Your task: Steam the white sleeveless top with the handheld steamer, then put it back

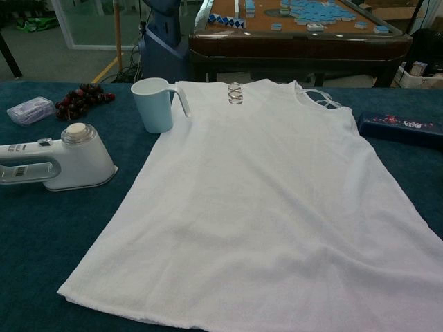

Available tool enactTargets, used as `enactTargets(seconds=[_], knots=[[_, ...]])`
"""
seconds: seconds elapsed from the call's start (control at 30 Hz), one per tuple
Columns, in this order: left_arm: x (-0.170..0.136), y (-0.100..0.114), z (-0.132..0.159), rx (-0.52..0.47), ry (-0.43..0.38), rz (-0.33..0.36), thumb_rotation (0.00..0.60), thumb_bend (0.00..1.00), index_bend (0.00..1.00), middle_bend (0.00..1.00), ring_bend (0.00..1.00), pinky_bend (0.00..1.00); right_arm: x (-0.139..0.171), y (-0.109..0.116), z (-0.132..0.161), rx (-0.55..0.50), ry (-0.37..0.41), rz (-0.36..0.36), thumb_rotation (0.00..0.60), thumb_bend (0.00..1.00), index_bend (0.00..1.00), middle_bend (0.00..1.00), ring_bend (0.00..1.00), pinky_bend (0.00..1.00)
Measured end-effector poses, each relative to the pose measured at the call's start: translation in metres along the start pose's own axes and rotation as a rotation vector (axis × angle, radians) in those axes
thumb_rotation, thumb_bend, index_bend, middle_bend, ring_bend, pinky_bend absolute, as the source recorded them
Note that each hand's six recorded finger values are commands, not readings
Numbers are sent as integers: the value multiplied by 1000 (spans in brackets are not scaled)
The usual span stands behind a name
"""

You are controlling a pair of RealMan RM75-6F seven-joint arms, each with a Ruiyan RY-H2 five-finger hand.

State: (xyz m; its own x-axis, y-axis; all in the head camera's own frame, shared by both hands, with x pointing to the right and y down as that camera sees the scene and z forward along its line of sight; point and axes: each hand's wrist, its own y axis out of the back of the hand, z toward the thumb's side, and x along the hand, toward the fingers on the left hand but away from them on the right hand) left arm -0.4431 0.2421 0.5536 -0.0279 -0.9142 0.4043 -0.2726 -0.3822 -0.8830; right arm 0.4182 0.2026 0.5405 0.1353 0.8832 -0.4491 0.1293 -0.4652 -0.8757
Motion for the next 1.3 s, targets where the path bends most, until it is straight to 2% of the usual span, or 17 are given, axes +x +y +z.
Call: enactTargets(seconds=[0.33,0.57,0.67,0.93,1.07,1.3], knots=[[1,-2,4,1,-19,-11,600,222,240,239,241,356,-1,4,2,-4,14,-22,600,143,204,321,230,220],[7,-3,11,2,-47,-21,600,222,240,240,241,356,-4,15,2,6,15,-74,600,142,202,320,233,219],[13,-6,17,2,-69,-34,600,222,238,240,241,356,-9,23,2,21,7,-111,600,141,169,304,212,220],[44,-21,47,40,-163,-81,600,221,153,226,219,348,-23,45,8,51,-4,-165,600,141,151,281,185,221],[61,-33,63,50,-201,-89,600,215,132,213,204,345,-23,44,9,49,-5,-162,600,141,151,282,185,221],[84,-59,79,111,-207,-146,600,187,97,176,182,319,-18,43,4,44,-23,-154,600,141,151,281,185,221]])
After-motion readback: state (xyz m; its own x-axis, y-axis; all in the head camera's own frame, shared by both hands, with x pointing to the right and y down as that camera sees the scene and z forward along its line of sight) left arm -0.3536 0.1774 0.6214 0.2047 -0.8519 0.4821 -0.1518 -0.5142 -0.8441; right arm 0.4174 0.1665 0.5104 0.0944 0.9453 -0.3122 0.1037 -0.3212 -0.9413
